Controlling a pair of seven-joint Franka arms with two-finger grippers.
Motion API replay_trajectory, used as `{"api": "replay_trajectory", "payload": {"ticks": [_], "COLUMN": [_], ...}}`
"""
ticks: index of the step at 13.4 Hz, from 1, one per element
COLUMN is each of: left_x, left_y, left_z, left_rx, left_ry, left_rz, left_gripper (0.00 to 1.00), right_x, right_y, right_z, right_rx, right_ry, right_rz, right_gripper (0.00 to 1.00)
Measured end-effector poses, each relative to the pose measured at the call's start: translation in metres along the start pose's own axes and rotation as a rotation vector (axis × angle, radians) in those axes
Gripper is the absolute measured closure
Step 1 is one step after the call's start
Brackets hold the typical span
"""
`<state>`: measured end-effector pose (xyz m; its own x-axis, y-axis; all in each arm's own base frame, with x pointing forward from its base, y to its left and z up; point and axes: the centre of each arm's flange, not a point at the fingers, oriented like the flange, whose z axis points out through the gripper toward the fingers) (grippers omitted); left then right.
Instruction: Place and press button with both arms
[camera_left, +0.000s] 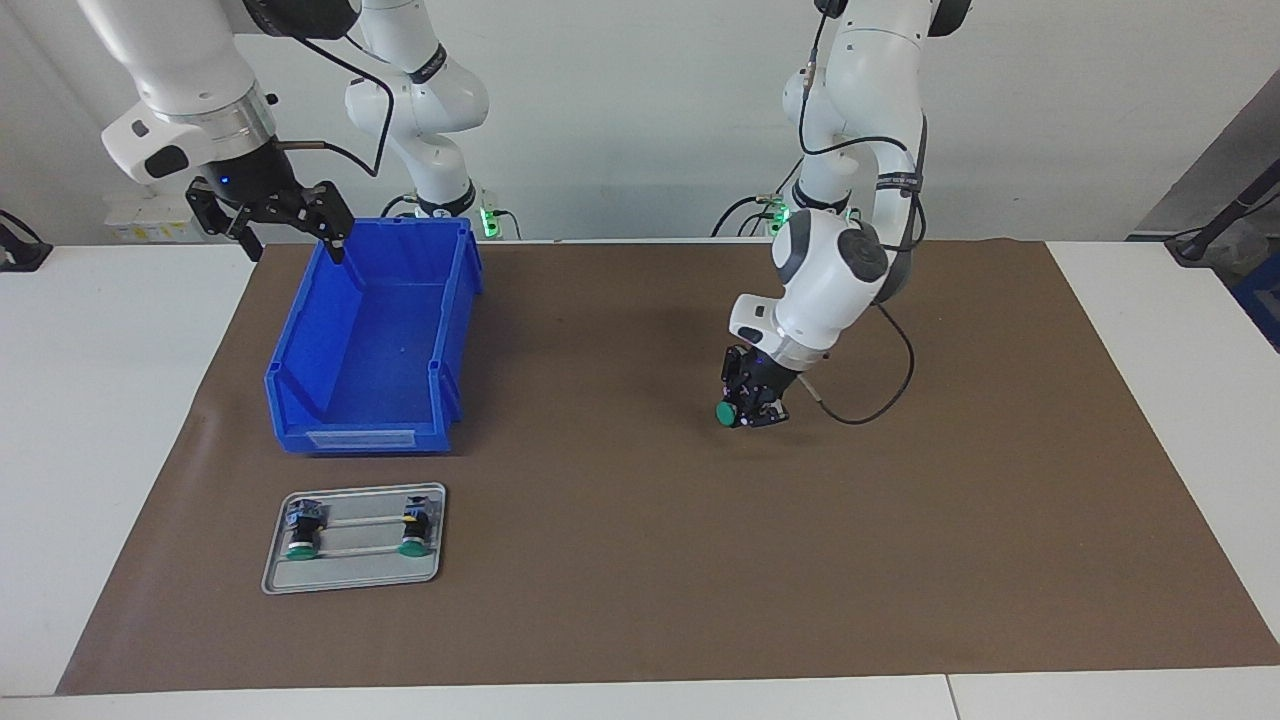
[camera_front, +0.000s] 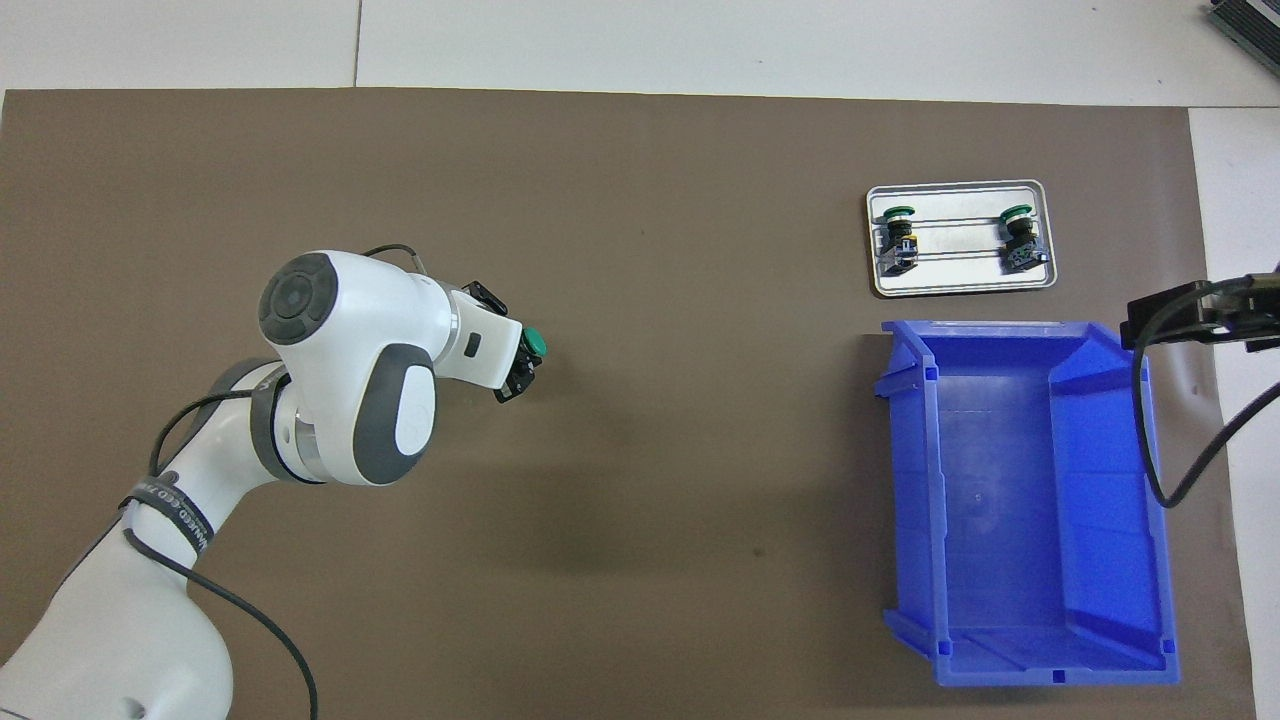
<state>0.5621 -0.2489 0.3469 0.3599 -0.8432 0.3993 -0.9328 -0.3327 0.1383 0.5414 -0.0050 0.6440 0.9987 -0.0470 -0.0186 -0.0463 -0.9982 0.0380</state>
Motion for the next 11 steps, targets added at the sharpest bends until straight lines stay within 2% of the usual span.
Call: {"api": "replay_trajectory", "payload": {"ticks": [2, 3, 7, 9, 11], "left_x": [-0.021, -0.034, -0.067, -0.071, -0.064], "left_y": [-0.021, -0.030, -0.052, -0.056, -0.055], "left_z": [-0.015, -0.021, -0.043, -0.054, -0.069], "left_rx": [-0.072, -0.102, -0.179, -0.199, -0.219], "left_ry": [0.111, 0.146, 0.224, 0.253, 0.328], "left_rz": [-0.018, -0.025, -0.041, -0.052, -0.076], "left_gripper": [0.67, 0.67, 0.67, 0.67, 0.67], "right_x": [0.000, 0.000, 0.000, 0.000, 0.000], "right_y": [0.000, 0.000, 0.000, 0.000, 0.000], "right_z": [0.000, 0.000, 0.000, 0.000, 0.000], "right_rx": [0.000, 0.000, 0.000, 0.000, 0.000], "right_ry": [0.000, 0.000, 0.000, 0.000, 0.000], "right_rz": [0.000, 0.000, 0.000, 0.000, 0.000], "right_gripper": [0.00, 0.00, 0.00, 0.00, 0.00]}}
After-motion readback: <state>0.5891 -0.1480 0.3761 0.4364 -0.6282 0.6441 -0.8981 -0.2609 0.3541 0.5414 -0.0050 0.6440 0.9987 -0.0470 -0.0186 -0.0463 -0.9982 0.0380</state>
